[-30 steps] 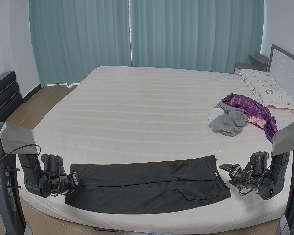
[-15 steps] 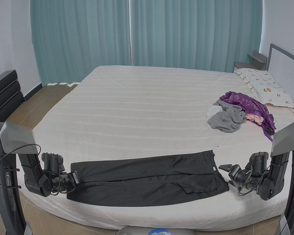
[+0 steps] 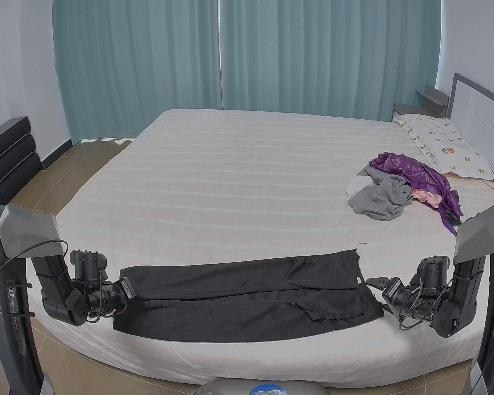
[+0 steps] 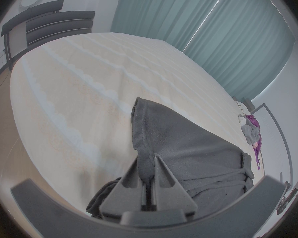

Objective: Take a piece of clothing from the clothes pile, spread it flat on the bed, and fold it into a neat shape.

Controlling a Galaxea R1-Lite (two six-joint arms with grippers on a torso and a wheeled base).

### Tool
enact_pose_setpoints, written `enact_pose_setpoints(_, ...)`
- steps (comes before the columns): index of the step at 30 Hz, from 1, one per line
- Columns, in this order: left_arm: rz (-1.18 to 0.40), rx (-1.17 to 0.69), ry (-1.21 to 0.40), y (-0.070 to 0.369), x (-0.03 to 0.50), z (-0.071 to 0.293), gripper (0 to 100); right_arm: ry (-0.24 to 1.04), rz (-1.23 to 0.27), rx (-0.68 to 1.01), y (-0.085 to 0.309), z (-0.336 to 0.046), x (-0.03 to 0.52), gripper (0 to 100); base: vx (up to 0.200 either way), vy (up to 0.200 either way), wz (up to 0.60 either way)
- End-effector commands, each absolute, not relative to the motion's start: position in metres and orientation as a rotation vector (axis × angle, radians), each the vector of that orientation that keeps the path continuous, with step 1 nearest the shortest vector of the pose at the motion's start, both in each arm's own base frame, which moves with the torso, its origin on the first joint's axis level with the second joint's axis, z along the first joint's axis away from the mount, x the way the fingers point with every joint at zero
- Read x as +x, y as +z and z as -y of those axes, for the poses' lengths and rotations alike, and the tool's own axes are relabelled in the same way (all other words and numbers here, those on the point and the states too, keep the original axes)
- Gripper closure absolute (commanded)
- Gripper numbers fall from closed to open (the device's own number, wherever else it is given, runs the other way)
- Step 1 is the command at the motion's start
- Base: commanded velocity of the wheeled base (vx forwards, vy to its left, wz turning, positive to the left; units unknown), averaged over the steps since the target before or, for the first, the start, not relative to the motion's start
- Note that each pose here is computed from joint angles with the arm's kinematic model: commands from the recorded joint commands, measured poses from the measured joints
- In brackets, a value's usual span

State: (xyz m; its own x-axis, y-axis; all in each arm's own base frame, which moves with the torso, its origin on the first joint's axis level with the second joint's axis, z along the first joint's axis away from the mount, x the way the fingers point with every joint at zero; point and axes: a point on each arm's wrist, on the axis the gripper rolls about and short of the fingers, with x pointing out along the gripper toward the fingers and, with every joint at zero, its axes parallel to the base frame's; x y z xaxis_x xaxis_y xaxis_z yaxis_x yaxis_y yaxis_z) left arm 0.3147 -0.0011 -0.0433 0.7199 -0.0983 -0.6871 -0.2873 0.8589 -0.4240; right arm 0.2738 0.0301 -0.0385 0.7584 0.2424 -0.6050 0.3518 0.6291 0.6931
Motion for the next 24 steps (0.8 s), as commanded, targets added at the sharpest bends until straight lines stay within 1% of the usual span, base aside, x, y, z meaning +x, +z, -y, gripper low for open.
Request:
enact_pose_setpoints(1,-0.741,-0.539,0.109,-0.034,0.315,0.001,100,-0.070,-0.740,0.906,-0.040,-0.031,0.273,0,0.000,-0.200,0.00)
enact_pose_setpoints(8,-0.687,-0.559,0.092,-0.012,0.313,0.008,100,-0.067,-0.743,0.904,-0.041,-0.032,0.273,0,0.000,-0.200,0.00)
enact_pose_setpoints(10,-0.687,-0.559,0.092,-0.012,0.313,0.008,100,-0.067,-0.743,0.904,-0.041,-0.032,0.273,0,0.000,-0.200,0.00)
enact_pose_setpoints(11,-0.659,-0.566,0.083,-0.001,0.311,0.014,100,-0.068,-0.741,0.904,-0.041,-0.032,0.273,0,0.000,-0.200,0.00)
enact_pose_setpoints(24,-0.578,-0.533,0.011,0.030,0.309,0.042,100,-0.066,-0.742,0.902,-0.041,-0.032,0.273,0,0.000,-0.200,0.00)
